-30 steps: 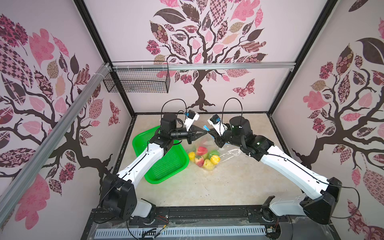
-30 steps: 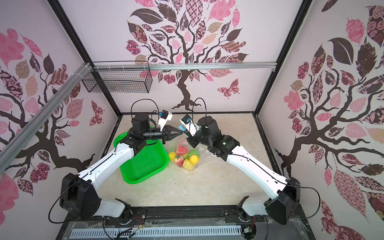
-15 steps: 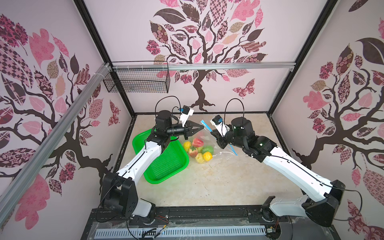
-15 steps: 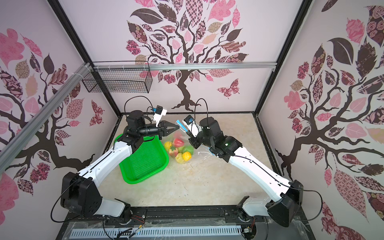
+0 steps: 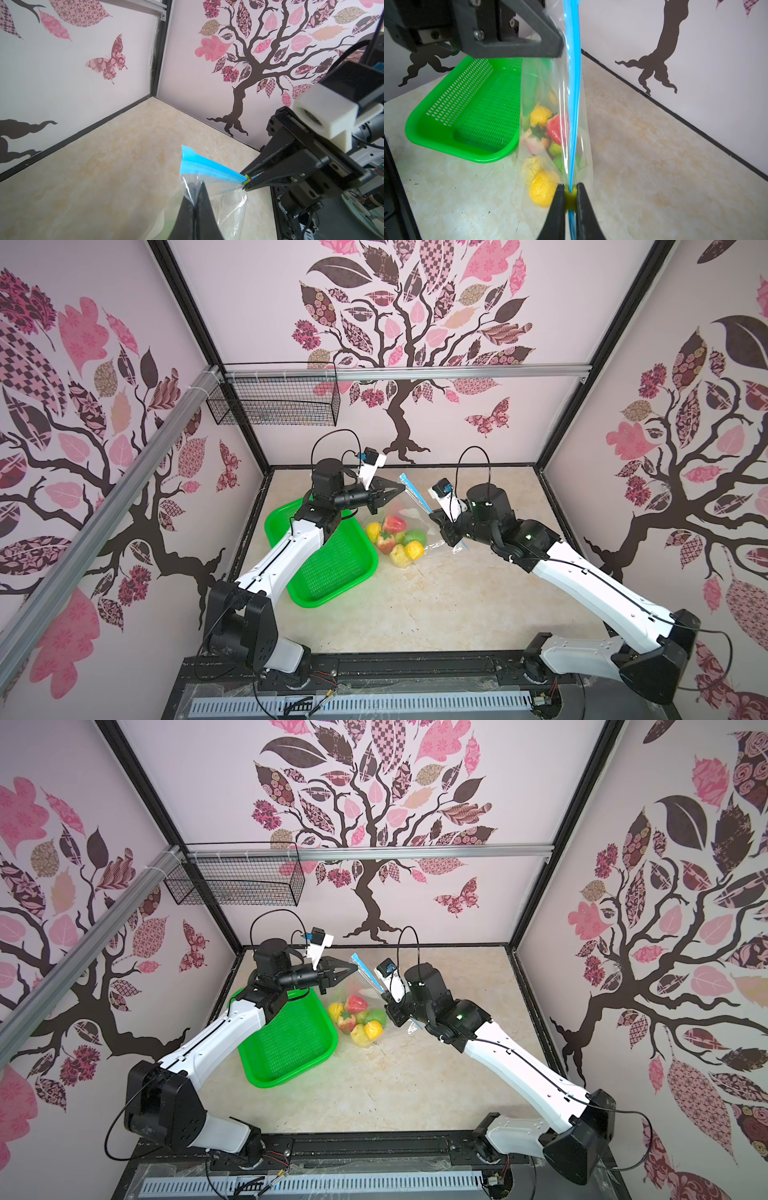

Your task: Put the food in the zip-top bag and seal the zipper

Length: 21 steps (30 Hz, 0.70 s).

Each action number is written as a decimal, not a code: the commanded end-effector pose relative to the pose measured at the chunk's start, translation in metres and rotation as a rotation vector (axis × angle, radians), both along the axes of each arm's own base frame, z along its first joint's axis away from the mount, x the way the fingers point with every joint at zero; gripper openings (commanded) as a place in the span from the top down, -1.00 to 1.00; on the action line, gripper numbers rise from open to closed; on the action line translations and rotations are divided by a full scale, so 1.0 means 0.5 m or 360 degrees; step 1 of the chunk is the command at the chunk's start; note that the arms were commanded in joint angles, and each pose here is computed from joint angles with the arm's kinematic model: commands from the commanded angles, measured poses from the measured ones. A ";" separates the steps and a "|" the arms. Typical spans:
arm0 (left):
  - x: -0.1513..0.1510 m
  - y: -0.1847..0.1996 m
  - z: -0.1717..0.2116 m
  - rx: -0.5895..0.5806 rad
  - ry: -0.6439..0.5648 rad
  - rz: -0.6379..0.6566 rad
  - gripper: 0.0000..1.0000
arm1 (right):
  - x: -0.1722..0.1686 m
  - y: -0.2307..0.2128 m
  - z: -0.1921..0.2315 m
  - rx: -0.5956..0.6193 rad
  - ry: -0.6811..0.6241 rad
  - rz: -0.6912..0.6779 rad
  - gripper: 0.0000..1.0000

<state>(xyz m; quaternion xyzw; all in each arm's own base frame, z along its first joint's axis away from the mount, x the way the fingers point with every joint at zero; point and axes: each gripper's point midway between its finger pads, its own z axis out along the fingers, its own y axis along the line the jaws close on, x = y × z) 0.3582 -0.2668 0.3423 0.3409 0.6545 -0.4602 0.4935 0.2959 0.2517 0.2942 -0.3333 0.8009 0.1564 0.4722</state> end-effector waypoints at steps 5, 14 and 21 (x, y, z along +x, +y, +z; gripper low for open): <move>0.050 0.029 0.066 -0.0031 -0.0173 0.0168 1.00 | -0.054 -0.062 -0.081 -0.0081 0.0250 -0.0125 0.93; 0.059 0.033 0.055 0.0003 -0.0103 0.0213 1.00 | -0.093 -0.114 -0.134 -0.0115 0.0386 -0.0264 0.91; 0.062 0.032 0.051 0.0001 -0.0085 0.0220 1.00 | -0.121 -0.139 -0.168 -0.0162 0.0495 -0.0315 0.90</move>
